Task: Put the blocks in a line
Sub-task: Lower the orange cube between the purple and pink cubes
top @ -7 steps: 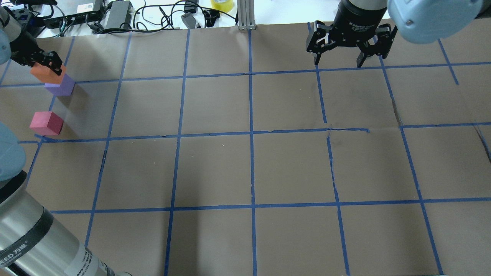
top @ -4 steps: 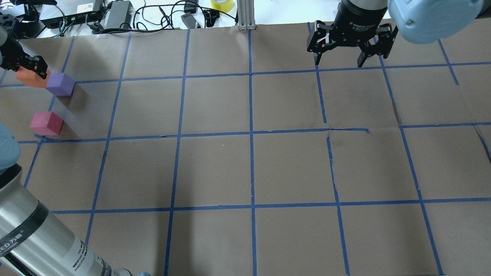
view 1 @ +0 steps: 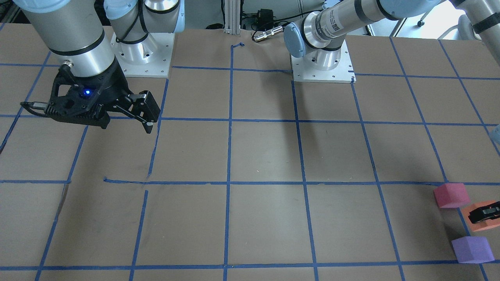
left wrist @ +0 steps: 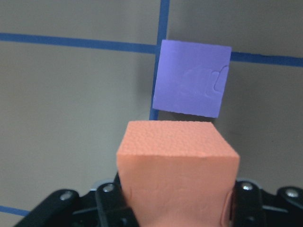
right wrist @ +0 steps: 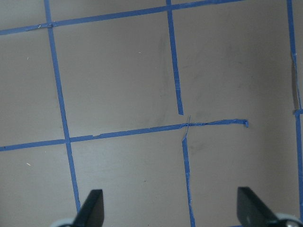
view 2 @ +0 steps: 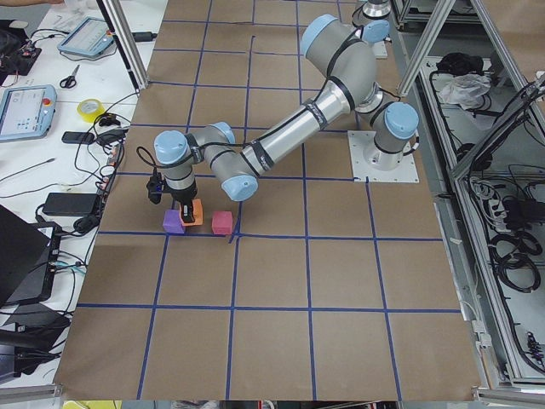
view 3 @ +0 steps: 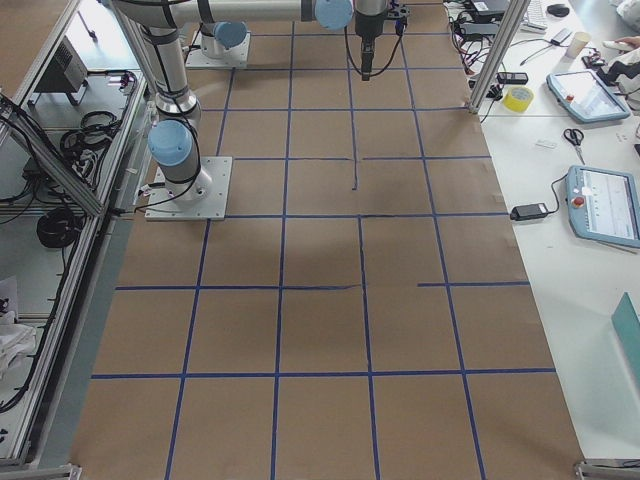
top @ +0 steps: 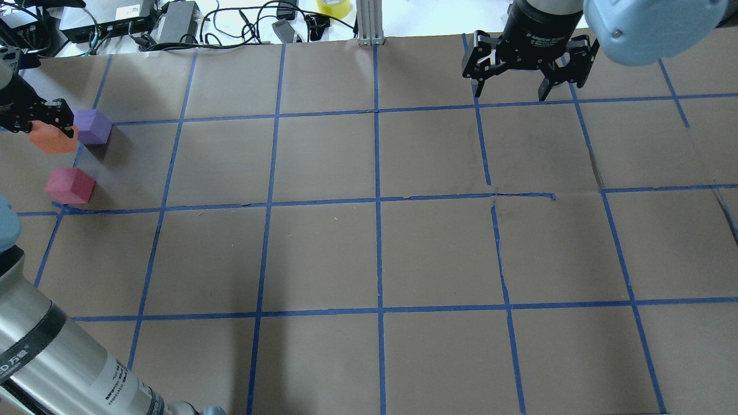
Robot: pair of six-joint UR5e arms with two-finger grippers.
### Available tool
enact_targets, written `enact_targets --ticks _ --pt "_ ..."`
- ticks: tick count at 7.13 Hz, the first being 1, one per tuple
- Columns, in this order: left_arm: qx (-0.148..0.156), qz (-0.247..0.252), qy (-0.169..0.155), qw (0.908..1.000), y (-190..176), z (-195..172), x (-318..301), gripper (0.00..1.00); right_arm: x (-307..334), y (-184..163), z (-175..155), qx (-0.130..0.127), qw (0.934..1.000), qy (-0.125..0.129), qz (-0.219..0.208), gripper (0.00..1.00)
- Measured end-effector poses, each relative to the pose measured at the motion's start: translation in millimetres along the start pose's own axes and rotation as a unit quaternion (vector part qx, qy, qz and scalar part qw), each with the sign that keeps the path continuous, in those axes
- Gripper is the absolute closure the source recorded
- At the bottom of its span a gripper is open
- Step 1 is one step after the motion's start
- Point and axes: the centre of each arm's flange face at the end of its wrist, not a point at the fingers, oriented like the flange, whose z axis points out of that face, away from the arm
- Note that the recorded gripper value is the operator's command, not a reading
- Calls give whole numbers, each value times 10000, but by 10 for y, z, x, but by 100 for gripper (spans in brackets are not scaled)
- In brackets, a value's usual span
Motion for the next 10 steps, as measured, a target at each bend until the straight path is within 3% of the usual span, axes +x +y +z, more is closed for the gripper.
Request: enact_targets --ticks 10 --pt "-22 603 35 9982 60 397 73 100 -7 0 0 -3 10000 -34 13 0"
